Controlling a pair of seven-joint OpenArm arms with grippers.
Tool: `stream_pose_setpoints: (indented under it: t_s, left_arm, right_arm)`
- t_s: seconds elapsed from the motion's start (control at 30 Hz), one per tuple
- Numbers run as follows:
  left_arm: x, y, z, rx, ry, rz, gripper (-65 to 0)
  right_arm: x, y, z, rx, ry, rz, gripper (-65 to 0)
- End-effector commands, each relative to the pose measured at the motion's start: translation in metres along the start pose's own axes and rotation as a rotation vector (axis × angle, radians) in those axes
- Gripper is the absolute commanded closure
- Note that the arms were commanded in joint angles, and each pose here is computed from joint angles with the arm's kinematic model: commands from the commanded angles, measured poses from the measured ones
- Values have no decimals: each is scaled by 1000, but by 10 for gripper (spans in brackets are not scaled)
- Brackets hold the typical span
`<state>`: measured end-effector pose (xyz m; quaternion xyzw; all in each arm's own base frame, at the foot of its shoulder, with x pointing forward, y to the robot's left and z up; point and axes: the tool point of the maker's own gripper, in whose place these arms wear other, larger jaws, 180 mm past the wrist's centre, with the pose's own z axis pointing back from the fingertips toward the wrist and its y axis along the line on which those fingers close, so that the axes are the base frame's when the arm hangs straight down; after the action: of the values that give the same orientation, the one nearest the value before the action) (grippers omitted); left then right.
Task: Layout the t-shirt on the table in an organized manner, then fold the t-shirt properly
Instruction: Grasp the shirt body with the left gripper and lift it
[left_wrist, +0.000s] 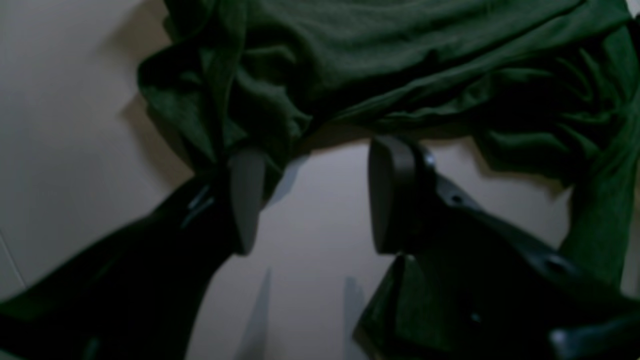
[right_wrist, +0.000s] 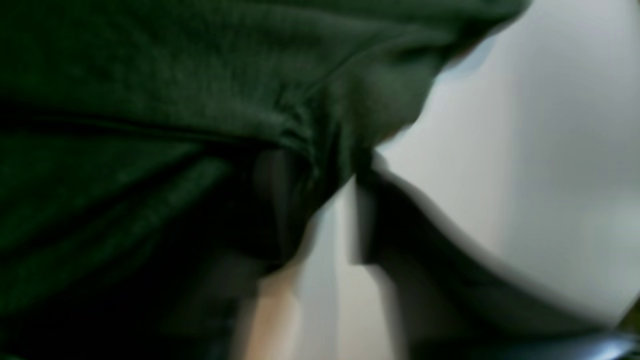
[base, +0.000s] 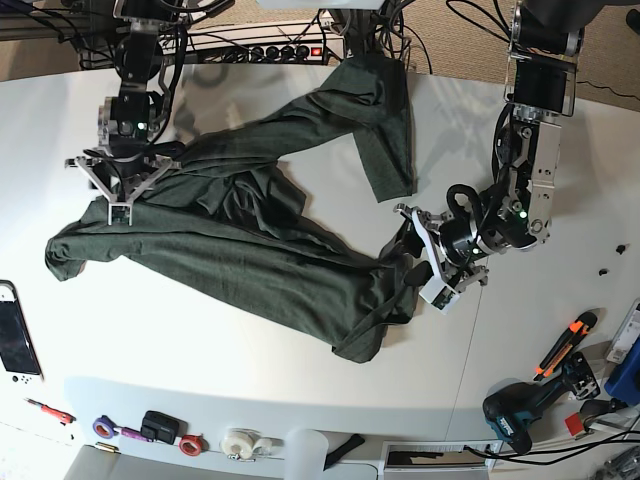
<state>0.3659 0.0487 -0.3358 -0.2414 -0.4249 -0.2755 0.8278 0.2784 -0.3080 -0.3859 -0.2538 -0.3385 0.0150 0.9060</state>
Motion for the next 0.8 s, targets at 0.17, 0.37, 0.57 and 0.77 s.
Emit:
stream_pose_setpoints:
  t_s: [0.17, 0.37, 0.57, 0.77]
  left_arm:
    - [26, -7, 4, -55, -89, -72, -335]
    - [28, -13, -5, -46, -55, -215, -335]
    - [23, -30, -38, 52, 54, -474, -335]
    - [19, -43, -57, 145, 97, -673, -335]
  right_arm:
    - [9, -15, -8, -64, 5, 34, 0]
    - [36, -27, 10, -95, -59, 13, 0]
    - [51, -33, 20, -111, -100, 3, 0]
    - [49, -34, 20, -112, -88, 3, 0]
